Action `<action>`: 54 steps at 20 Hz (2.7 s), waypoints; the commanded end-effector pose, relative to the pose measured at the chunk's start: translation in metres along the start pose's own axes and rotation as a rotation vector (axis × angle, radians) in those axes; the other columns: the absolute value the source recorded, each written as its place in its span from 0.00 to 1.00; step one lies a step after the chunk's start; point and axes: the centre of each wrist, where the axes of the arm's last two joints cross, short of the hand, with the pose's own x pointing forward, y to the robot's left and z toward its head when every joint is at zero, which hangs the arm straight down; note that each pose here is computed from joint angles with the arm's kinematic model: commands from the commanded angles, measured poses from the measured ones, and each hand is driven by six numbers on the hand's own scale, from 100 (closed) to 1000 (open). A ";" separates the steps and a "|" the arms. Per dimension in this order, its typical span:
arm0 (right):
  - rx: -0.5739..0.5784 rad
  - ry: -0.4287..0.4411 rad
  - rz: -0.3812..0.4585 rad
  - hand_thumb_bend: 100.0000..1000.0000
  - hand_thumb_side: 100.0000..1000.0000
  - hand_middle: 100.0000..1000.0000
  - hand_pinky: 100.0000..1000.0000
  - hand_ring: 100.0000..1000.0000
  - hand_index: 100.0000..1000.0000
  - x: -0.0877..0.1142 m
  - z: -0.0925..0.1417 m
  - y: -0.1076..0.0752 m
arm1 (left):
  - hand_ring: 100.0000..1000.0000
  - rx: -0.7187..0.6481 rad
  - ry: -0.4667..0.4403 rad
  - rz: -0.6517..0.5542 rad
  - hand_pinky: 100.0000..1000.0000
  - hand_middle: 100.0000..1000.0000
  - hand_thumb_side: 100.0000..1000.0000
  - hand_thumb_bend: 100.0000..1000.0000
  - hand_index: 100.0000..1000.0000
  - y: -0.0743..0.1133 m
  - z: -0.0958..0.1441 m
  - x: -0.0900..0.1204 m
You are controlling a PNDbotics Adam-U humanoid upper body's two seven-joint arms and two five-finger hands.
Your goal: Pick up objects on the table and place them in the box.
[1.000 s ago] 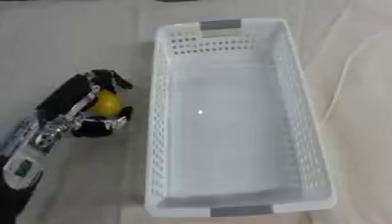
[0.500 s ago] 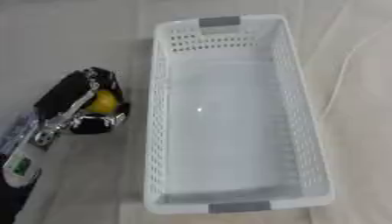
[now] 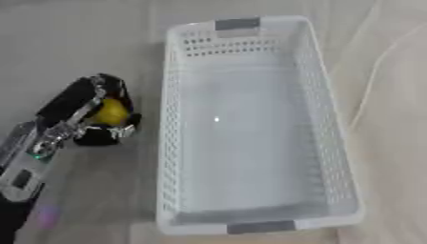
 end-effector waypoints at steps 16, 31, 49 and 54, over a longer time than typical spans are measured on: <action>-0.008 0.033 0.013 0.00 0.85 0.64 0.41 0.53 0.69 -0.014 0.005 -0.005 | 0.00 -0.036 -0.158 -0.493 0.00 0.00 0.00 0.62 0.04 0.109 -0.035 0.016; -0.008 0.034 0.041 0.00 0.86 0.64 0.41 0.54 0.69 -0.016 0.004 -0.010 | 0.00 0.093 -0.381 -0.493 0.00 0.00 0.00 0.63 0.04 0.124 -0.118 0.080; -0.003 0.027 0.071 0.00 0.86 0.64 0.41 0.54 0.69 -0.011 0.000 -0.015 | 0.29 0.237 -0.494 -0.351 0.00 0.36 0.00 0.21 0.43 0.107 -0.157 0.131; -0.002 0.024 0.074 0.00 0.86 0.64 0.41 0.54 0.69 -0.010 -0.001 -0.016 | 0.81 0.227 -0.507 -0.316 0.73 0.83 0.59 0.23 0.87 0.100 -0.159 0.128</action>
